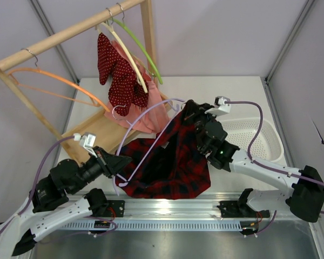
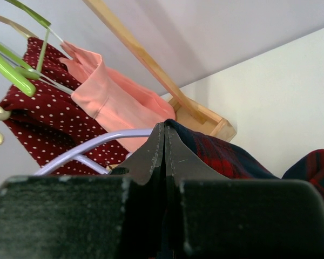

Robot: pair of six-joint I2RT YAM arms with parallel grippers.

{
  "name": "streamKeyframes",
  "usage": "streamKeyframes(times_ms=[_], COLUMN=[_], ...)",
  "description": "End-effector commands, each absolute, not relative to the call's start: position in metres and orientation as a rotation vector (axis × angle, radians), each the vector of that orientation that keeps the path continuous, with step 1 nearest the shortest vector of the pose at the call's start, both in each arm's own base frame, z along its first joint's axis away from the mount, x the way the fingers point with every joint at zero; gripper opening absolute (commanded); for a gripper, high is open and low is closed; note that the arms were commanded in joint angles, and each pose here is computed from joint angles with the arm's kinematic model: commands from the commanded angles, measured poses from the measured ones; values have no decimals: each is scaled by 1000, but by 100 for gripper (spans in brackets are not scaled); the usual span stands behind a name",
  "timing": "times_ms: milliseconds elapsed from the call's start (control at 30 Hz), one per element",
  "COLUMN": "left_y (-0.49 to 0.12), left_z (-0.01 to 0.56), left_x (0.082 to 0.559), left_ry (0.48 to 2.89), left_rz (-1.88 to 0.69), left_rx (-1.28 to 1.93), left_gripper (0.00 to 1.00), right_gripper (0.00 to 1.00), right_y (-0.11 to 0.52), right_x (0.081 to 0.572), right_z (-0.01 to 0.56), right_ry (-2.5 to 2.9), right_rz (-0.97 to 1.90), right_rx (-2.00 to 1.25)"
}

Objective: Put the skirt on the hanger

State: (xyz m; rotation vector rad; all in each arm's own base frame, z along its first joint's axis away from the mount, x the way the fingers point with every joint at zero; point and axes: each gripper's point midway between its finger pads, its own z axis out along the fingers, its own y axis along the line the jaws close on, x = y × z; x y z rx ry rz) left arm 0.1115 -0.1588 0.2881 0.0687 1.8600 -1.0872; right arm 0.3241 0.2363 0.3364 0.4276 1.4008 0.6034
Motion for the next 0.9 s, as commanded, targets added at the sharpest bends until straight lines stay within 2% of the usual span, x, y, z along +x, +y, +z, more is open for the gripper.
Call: streamKeyframes(times_ms=[0,233,867], left_y=[-160,-163,-166], left_z=[323,334,305], left_x=[106,100,110], left_ry=[1737,1691,1789], left_rz=[-1194,-1245,-1166], left_rx=[63,102,66], left_gripper=[0,0,0], right_gripper=[0,0,0], right_y=[229,236,234], right_x=[327,331,325], right_z=[361,361,383], right_ry=[1321,1317,1258], right_rz=[600,558,677], right_rx=[487,446,521])
